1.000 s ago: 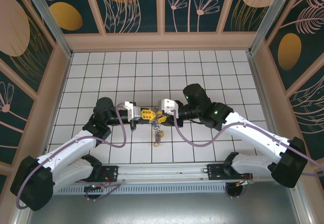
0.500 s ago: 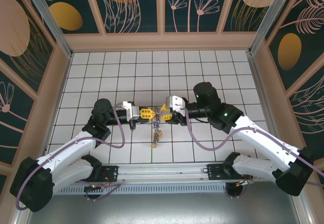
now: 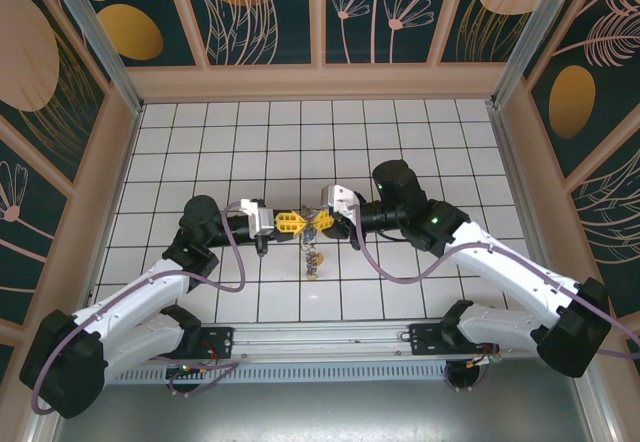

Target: Put the keys on the keyring

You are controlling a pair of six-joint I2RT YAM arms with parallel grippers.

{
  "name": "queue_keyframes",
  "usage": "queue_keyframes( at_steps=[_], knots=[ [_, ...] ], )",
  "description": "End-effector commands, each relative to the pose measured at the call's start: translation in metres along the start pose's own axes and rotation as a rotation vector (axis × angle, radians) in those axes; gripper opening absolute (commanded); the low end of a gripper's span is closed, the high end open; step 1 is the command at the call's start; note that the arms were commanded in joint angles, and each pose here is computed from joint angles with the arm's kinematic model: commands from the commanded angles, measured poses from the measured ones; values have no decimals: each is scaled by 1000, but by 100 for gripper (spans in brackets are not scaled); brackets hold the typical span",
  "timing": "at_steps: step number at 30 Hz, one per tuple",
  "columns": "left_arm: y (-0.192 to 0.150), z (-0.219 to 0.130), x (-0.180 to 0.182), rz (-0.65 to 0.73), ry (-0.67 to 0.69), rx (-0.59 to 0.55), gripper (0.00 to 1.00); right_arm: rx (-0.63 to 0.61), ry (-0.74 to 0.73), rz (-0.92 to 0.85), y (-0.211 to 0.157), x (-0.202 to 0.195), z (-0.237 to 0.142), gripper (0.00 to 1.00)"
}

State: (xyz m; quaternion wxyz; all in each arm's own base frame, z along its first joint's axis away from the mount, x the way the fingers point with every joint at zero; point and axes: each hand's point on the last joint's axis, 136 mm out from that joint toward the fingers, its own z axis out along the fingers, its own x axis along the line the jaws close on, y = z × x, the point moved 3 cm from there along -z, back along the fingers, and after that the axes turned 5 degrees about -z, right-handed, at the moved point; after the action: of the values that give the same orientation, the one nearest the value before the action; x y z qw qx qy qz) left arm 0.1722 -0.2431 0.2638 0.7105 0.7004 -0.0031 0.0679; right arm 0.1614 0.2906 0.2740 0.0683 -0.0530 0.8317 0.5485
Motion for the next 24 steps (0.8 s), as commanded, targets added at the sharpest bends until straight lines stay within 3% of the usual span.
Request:
queue_keyframes(
  at_steps=[1, 13, 17, 24],
  knots=[
    [22, -2, -3, 74, -4, -83, 0, -26, 26, 12, 7, 0, 2, 0],
    [19, 3, -3, 69, -11, -100, 0, -42, 74, 51, 9, -4, 15, 0],
    [17, 3, -4, 65, -8, -102, 0, -48, 75, 32, 11, -3, 13, 16],
    [14, 3, -6, 54, -20, -94, 0, -68, 35, -12, 16, 0, 1, 20]
  ],
)
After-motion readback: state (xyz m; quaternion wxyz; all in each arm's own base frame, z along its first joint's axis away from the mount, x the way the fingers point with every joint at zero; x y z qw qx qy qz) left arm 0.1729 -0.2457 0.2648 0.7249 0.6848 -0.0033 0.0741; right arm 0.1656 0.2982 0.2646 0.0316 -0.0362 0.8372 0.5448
